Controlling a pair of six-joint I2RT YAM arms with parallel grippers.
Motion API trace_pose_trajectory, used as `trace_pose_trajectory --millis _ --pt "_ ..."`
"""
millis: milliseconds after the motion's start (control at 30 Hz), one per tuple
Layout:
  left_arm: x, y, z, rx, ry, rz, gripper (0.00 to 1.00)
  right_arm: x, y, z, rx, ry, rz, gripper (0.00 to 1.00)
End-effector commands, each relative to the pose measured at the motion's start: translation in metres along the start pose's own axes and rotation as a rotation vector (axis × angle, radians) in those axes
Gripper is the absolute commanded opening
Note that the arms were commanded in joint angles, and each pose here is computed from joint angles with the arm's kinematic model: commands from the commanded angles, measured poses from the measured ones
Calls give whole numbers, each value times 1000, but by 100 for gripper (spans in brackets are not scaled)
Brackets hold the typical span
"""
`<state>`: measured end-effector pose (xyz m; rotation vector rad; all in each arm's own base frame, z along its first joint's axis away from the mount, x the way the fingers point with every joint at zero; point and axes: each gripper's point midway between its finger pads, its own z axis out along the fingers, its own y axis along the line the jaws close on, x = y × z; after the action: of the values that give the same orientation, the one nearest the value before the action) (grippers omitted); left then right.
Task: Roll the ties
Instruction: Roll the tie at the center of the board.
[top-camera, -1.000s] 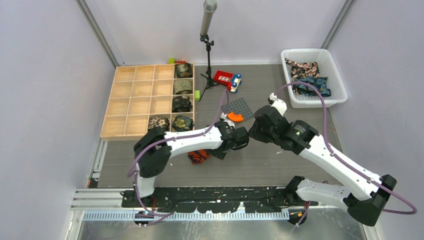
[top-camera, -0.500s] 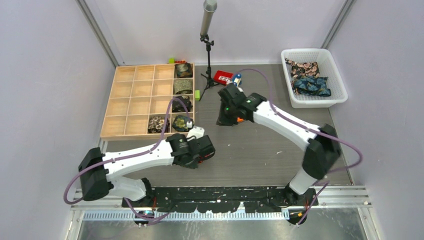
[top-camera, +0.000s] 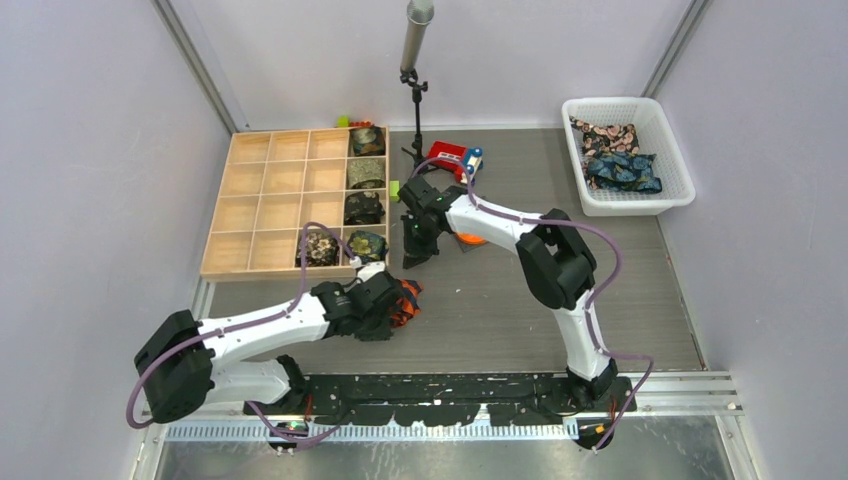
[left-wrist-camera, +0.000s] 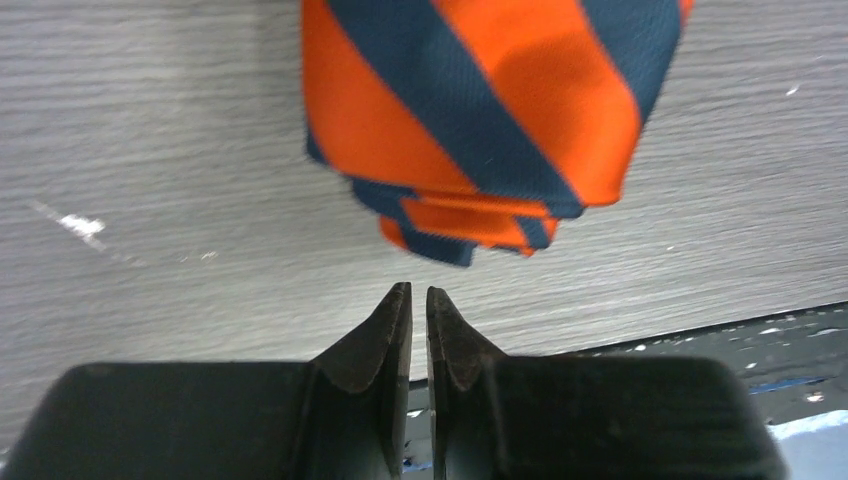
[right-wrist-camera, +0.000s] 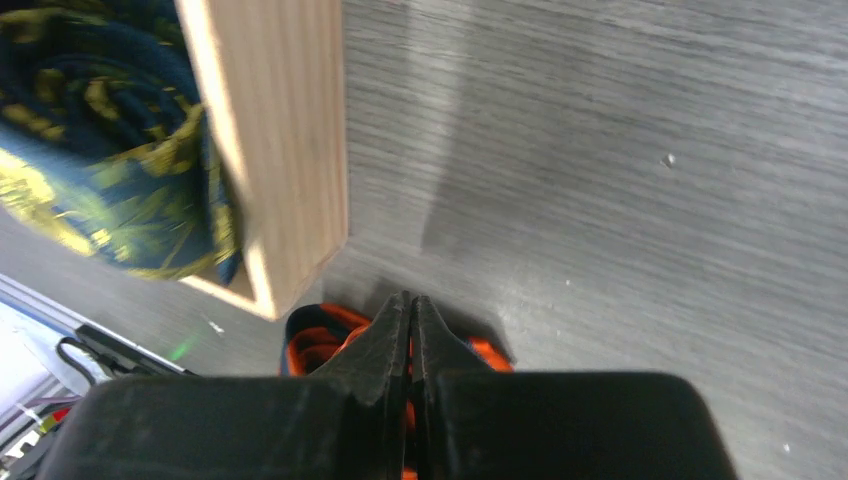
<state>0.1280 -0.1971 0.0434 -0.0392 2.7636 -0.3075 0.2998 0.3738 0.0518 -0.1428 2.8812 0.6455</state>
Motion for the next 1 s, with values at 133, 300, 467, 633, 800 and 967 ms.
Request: trace_pose_trajectory --millis 133,300,467,633,800,967 --pt "-15 -32 14 113 -29 -69 11 22 17 20 -59 92 -93 5" --pt "-25 -28 20 91 -44 -79 11 45 18 28 -70 138 -106 4" --pt "-35 -24 26 67 -63 -55 11 64 18 32 -71 172 -102 3" --pt "-44 -20 35 54 -83 -9 10 75 16 35 -58 180 -89 2" --pt "-53 -18 33 57 -120 27 9 84 17 35 -77 197 -88 2" --pt "-62 -21 34 87 -169 75 9 89 20 36 -92 214 -101 2"
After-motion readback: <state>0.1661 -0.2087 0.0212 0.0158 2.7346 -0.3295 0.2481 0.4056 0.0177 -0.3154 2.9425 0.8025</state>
